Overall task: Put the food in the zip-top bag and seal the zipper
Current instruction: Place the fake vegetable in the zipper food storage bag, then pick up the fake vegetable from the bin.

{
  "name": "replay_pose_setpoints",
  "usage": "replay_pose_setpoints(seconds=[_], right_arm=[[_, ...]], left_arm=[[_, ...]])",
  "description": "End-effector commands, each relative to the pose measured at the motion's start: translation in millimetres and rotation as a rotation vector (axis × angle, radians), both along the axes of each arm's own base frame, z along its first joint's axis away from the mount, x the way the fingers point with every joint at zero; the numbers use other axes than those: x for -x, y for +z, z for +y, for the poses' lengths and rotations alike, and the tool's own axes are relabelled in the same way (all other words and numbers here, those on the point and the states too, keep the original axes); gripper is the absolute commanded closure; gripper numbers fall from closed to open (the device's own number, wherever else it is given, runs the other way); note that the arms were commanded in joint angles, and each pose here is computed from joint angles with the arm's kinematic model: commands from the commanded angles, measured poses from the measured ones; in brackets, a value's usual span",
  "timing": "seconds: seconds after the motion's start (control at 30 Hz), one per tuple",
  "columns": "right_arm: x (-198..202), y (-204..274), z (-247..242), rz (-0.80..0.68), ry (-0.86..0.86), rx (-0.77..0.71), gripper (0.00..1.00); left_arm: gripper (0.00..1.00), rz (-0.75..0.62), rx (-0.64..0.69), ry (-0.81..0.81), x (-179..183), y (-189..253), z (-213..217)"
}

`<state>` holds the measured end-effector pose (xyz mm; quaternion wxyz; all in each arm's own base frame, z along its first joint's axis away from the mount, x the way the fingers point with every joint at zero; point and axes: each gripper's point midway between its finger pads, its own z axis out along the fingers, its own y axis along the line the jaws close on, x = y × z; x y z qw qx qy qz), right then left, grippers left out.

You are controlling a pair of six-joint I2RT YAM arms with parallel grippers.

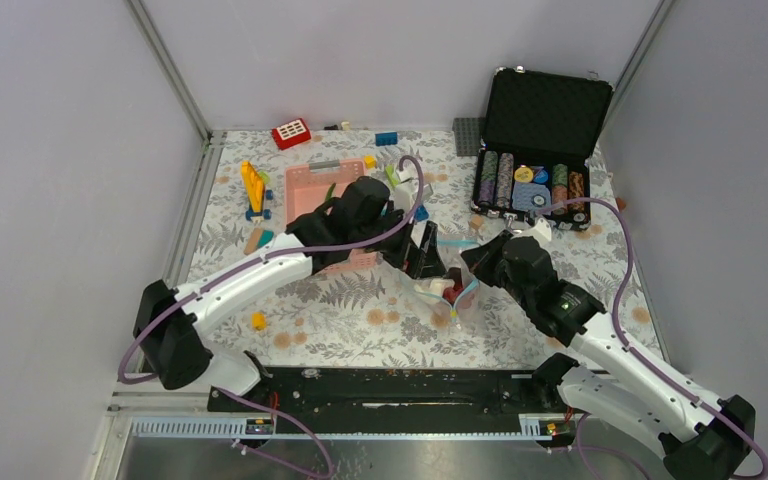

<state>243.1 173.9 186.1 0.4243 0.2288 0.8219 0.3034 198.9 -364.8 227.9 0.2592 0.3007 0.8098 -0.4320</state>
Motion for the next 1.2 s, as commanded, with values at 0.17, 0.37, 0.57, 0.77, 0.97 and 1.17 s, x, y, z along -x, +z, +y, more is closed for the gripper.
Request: replay_pose_setpoints(seconds=[0.17, 0.37, 0.57, 0.77, 0.97, 1.17], right_arm=[[-1.3, 4.6, -3.2, -0.031, -0.013, -0.02, 1.0], [-0.5, 1.8, -4.9, -0.029, -0.022, -0.025, 1.0], [-1.6, 1.7, -3.0, -0.023, -0.017, -0.022, 1.0], [-1.8, 5.1, -2.8, -0.032, -0.015, -0.026, 1.0], [-2.4, 9.6, -3.0, -0.051, -0.02, -0.041, 1.0], [-1.3, 8.9, -6.1, -0.05, -0.027, -0.033, 1.0]], left_arm=[[0.01, -0.231, -0.036, 0.312, -37.6, 47.0, 54.7], [0.01, -0.207, -0.041, 0.665, -90.6, 42.2, 126.6], [0.01, -0.088, -0.038, 0.907, -144.4, 13.3, 181.3], [0.01, -0.005, -0.121, 0.997, -185.6, -32.3, 194.6], [0.09, 0.158, -0.139, 0.981, -221.7, -85.3, 182.5], [0.21, 0.23, -0.194, 0.992, -245.3, -123.7, 179.9]])
